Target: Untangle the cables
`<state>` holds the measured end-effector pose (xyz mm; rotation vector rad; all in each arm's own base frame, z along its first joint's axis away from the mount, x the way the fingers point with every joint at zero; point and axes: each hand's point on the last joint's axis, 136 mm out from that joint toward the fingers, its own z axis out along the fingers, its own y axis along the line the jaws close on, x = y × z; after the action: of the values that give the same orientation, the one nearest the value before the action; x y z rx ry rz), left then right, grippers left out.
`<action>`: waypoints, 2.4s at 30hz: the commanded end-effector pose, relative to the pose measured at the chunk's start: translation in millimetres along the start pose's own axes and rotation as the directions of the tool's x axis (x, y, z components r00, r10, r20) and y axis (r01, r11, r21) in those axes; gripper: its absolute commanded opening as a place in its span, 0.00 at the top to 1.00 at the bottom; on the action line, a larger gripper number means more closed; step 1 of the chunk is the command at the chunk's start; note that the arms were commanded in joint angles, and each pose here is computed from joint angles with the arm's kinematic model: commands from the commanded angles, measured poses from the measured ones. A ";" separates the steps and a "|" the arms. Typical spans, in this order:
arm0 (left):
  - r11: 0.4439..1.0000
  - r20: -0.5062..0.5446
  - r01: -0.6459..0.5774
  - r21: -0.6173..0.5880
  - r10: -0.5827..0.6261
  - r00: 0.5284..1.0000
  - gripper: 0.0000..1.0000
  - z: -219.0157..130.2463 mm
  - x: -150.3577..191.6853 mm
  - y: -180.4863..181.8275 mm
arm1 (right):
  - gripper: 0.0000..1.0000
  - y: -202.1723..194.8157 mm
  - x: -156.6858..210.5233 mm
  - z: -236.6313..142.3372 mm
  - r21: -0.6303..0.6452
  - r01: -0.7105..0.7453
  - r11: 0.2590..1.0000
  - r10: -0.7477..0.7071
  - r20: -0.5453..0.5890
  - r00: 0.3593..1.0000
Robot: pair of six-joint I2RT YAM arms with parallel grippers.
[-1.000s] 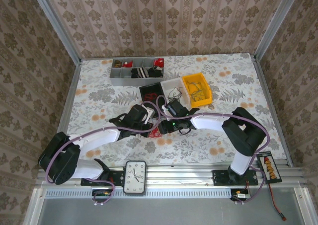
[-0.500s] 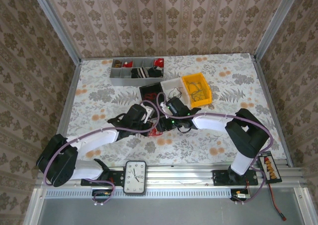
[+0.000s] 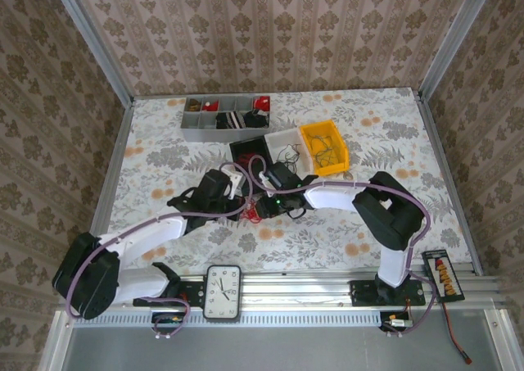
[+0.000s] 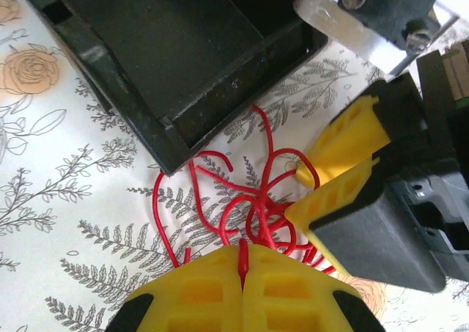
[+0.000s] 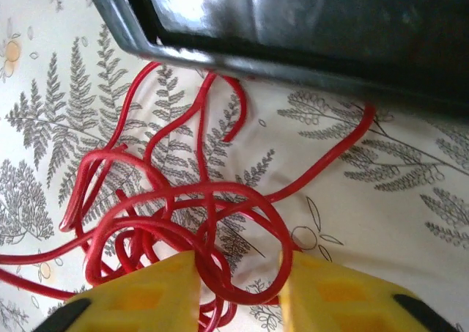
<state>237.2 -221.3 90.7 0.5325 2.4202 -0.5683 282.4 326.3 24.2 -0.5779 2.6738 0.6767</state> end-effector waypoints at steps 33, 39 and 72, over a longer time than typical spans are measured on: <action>0.556 0.548 0.622 -0.552 -0.321 0.773 1.00 -169.3 -20.3 160.0 | 0.88 -163.4 80.7 -79.3 0.468 -0.529 0.708 0.475 0.238 0.847; 0.714 0.594 0.533 -0.453 -0.203 0.778 1.00 -183.7 -85.4 136.4 | 0.88 -163.8 77.9 -80.1 0.431 -0.544 0.720 0.477 0.261 0.839; 0.887 0.544 0.387 -0.252 -0.201 0.815 1.00 -55.8 -178.8 58.1 | 0.86 -158.3 67.0 -69.9 0.376 -0.527 0.762 0.454 0.269 0.849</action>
<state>368.6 -186.6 234.1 -0.0688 2.0229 -0.3053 301.9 161.3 21.2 0.3136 2.6081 0.3060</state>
